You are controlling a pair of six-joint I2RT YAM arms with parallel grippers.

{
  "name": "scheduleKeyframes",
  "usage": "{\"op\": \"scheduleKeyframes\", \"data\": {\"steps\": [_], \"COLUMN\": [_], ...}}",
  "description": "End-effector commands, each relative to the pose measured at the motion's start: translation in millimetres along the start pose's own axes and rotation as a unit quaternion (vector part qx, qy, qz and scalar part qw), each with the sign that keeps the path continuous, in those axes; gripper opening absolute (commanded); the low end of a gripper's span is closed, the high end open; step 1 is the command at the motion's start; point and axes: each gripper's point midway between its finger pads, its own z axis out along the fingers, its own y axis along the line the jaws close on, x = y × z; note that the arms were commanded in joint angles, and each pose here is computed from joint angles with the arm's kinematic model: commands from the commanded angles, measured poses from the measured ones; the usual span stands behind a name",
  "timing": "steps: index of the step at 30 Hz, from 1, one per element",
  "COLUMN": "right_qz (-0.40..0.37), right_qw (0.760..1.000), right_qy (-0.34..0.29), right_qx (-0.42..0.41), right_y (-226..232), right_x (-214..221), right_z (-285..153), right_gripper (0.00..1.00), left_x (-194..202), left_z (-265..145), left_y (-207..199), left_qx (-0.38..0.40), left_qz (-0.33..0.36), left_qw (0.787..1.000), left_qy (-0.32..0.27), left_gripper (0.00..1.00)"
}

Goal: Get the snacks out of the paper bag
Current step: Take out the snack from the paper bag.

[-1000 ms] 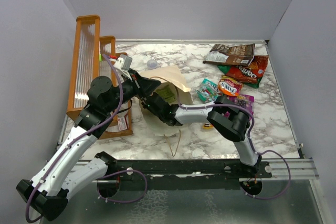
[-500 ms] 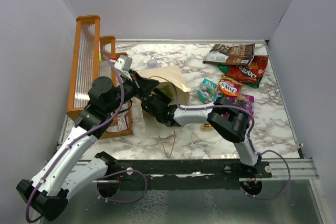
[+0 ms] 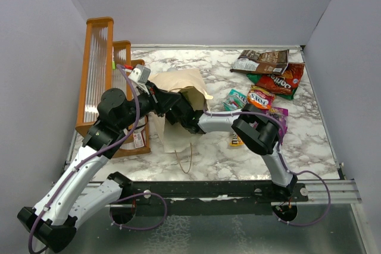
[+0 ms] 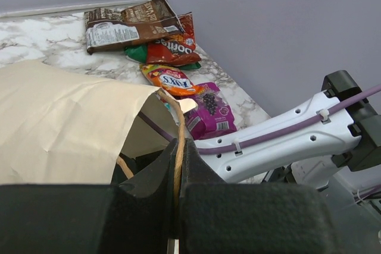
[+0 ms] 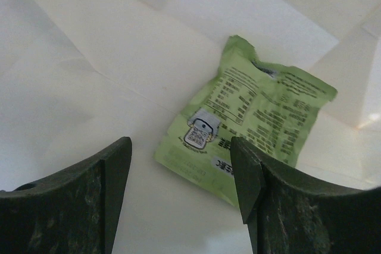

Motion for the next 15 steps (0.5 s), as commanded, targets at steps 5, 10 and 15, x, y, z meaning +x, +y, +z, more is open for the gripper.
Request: {"op": "scheduleKeyframes", "data": {"steps": [5,10,15], "right_qz": [0.047,0.009,-0.014], "right_qw": [0.997,0.998,0.998], "right_qy": [0.056,0.045,0.018], "right_qx": [-0.038,-0.032,-0.064], "right_y": [12.8,4.9,16.0], "right_x": [44.2,29.8,-0.6], "right_z": [13.5,10.2,-11.0], "right_gripper": [0.28,0.09,0.01], "left_x": [-17.3,-18.1,-14.4], "left_z": [-8.8,-8.6,-5.1], "left_y": [-19.3,-17.3,-8.8], "left_qx": [0.029,0.024,0.008], "left_qz": [0.023,0.025,0.019], "left_qw": [0.999,0.999,1.000], "left_qy": [-0.017,-0.019,-0.017], "left_gripper": [0.00,0.00,0.00]}}
